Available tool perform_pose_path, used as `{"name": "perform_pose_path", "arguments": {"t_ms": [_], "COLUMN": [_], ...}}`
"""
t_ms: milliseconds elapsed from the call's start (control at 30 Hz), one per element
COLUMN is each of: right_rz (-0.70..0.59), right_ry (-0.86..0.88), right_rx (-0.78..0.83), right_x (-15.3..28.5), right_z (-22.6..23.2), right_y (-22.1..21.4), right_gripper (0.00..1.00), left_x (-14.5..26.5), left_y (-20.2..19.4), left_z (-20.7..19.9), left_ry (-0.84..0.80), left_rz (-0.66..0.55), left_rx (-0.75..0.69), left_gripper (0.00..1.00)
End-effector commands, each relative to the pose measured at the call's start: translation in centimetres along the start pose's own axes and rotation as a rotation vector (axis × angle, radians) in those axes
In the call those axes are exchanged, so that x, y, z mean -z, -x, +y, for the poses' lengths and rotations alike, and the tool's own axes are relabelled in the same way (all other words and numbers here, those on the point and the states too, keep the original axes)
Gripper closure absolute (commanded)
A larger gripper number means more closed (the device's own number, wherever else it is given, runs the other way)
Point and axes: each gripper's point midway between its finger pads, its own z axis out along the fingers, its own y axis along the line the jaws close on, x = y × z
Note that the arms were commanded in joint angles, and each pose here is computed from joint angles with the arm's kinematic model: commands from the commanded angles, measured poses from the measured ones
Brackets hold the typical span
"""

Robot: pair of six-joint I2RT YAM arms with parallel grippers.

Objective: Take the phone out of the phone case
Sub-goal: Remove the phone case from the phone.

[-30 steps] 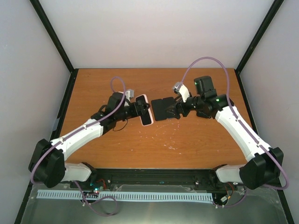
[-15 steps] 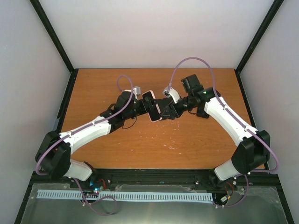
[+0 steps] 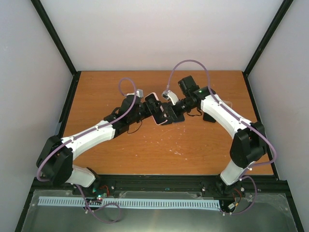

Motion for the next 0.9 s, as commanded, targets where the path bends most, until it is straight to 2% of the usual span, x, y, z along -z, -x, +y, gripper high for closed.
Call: {"name": "perform_pose_path", "arguments": {"t_ms": [0, 100, 167, 267, 300, 500, 633, 700, 800, 867], "right_rz": [-0.033, -0.04, -0.038, -0.045, -0.051, -0.116, -0.184, -0.201, -0.217, -0.232], "right_ry": [-0.007, -0.002, 0.007, 0.008, 0.008, 0.003, 0.031, 0.061, 0.117, 0.142], "right_rx": [0.002, -0.018, -0.028, -0.037, -0.039, -0.074, -0.044, 0.003, 0.101, 0.146], "right_x": [-0.1, -0.6, -0.9, -0.8, -0.7, 2.4, 5.5, 6.5, 7.5, 8.0], "right_z": [-0.1, -0.5, -0.6, -0.8, -0.9, -2.2, -2.3, -1.4, 0.9, 2.4], "right_y": [1.4, 1.5, 1.6, 1.9, 2.0, 1.7, 0.3, -0.8, -2.3, -3.2], "right_gripper": [0.72, 0.83, 0.92, 0.97, 0.97, 0.97, 0.97, 0.97, 0.97, 0.97], "left_x": [0.9, 0.8, 0.9, 1.2, 1.3, 4.4, 6.2, 6.7, 7.8, 8.6], "left_y": [2.6, 2.7, 3.0, 3.6, 3.9, 7.1, 6.9, 5.8, 2.5, 0.4], "left_z": [-3.3, -3.2, -3.1, -2.0, -1.7, -0.6, -0.2, -0.8, -4.1, -5.6], "left_ry": [-0.07, -0.059, -0.045, 0.017, 0.035, 0.052, -0.036, -0.144, -0.434, -0.61], "left_rz": [-0.086, -0.091, -0.101, -0.13, -0.136, -0.21, -0.231, -0.189, -0.094, -0.042], "left_rx": [0.027, 0.017, 0.006, -0.023, -0.04, -0.157, -0.358, -0.434, -0.525, -0.556], "left_gripper": [0.47, 0.44, 0.36, 0.02, 0.01, 0.01, 0.01, 0.05, 0.17, 0.3]}}
